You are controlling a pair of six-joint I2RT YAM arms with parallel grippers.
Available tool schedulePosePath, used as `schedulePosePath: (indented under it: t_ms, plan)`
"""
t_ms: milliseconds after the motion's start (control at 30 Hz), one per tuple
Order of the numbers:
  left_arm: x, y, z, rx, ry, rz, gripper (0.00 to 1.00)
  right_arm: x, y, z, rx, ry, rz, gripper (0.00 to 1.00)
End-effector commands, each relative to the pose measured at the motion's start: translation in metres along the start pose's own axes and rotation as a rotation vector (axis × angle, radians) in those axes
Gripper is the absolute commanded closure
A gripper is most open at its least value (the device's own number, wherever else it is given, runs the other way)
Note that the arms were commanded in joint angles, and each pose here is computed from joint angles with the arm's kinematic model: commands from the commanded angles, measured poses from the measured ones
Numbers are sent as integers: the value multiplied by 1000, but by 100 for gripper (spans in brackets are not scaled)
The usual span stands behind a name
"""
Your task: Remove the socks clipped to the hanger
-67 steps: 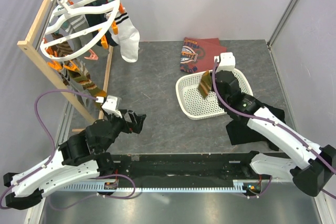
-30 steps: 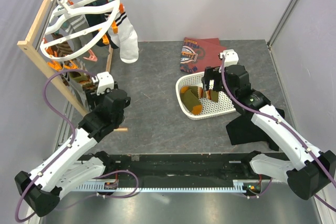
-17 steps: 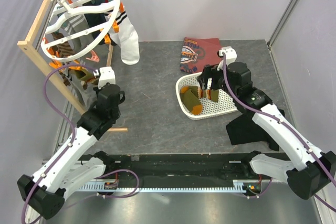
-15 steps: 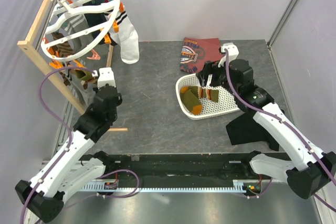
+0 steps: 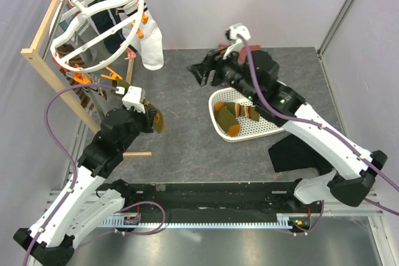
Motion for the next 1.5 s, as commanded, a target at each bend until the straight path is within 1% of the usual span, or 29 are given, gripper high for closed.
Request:
schedulePosePath:
  t_ms: [0, 33, 67, 133, 200, 233, 267, 300, 333, 433, 500, 567, 767, 800, 833, 967, 1000, 1100, 1133, 1167, 1200, 1233, 1267, 1300, 1333, 1367, 1400, 1433, 1467]
  plan:
    - [-12, -5, -25, -42, 174, 3, 98, 12, -2, 42, -82, -137, -48, 30]
    - [-13, -5, -27, -51, 187, 5, 98, 12, 2, 46, -111, -170, -49, 30]
    - [-16, -7, -29, -56, 205, 4, 98, 10, 16, 47, -126, -195, -30, 30]
    - [-20, -9, -34, -75, 232, 9, 98, 6, 25, 57, -155, -289, -46, 29]
    - [-23, -12, -40, -102, 262, 20, 98, -6, 41, 60, -185, -339, -83, 26]
    - [-23, -13, -42, -112, 267, 23, 98, -18, 40, 63, -218, -381, -121, 23]
    - [-25, -16, -45, -121, 283, 27, 98, -19, 64, 61, -232, -395, -124, 21]
    - [-25, -17, -47, -139, 289, 34, 98, -23, 73, 64, -245, -420, -134, 17]
    - [-25, -18, -48, -148, 292, 42, 98, -26, 80, 65, -255, -433, -143, 16]
    - [-28, -25, -53, -173, 305, 43, 98, -22, 118, 64, -295, -449, -93, 13]
    - [-29, -26, -54, -190, 302, 49, 98, -19, 129, 68, -319, -467, -79, 13]
    - [-31, -31, -56, -201, 310, 44, 98, -15, 139, 74, -353, -479, -86, 12]
    - [-29, -32, -58, -240, 299, 61, 98, 8, 158, 95, -384, -470, -75, 12]
    - [-29, -32, -58, -241, 297, 62, 98, 13, 167, 97, -387, -465, -67, 12]
    - [-28, -32, -57, -243, 289, 61, 98, 17, 165, 99, -386, -450, -93, 12]
    - [-28, -33, -55, -252, 276, 54, 98, 41, 179, 94, -391, -323, -86, 12]
    - [-28, -34, -56, -253, 280, 53, 98, 44, 174, 94, -392, -308, -120, 13]
    - [-28, -36, -57, -253, 285, 53, 98, 54, 174, 89, -376, -249, -160, 19]
    - [-28, -36, -57, -256, 284, 55, 98, 56, 174, 89, -362, -234, -164, 26]
    - [-28, -36, -57, -256, 282, 54, 96, 62, 175, 86, -354, -207, -164, 36]
    - [-28, -36, -57, -253, 284, 54, 92, 64, 173, 85, -332, -186, -176, 50]
    - [-28, -35, -56, -235, 285, 50, 87, 66, 175, 84, -323, -175, -180, 80]
    - [-26, -34, -53, -226, 265, 47, 77, 68, 176, 84, -317, -167, -192, 98]
    - [-25, -34, -50, -216, 248, 38, 69, 69, 177, 83, -314, -158, -194, 100]
    - [-25, -34, -47, -203, 233, 33, 58, 69, 179, 83, -302, -159, -192, 100]
    - [-26, -40, -42, -202, 193, 0, 42, 69, 181, 84, -300, -167, -191, 100]
    - [-26, -44, -38, -209, 160, -19, 34, 69, 182, 85, -296, -173, -191, 100]
    - [-27, -47, -35, -212, 140, -31, 29, 69, 182, 87, -286, -182, -189, 100]
    - [-29, -53, -34, -198, 133, -53, 26, 69, 185, 87, -285, -185, -183, 100]
Point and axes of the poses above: each gripper's point midway between its finger pads, its own x axis out along the fingers, its own z axis along the line the jaws close on, y = z × x, the point moved 4 cm from there along -x, back along the fingers, and after that the axes turned 8 degrees about -x, right-handed, at the moved point
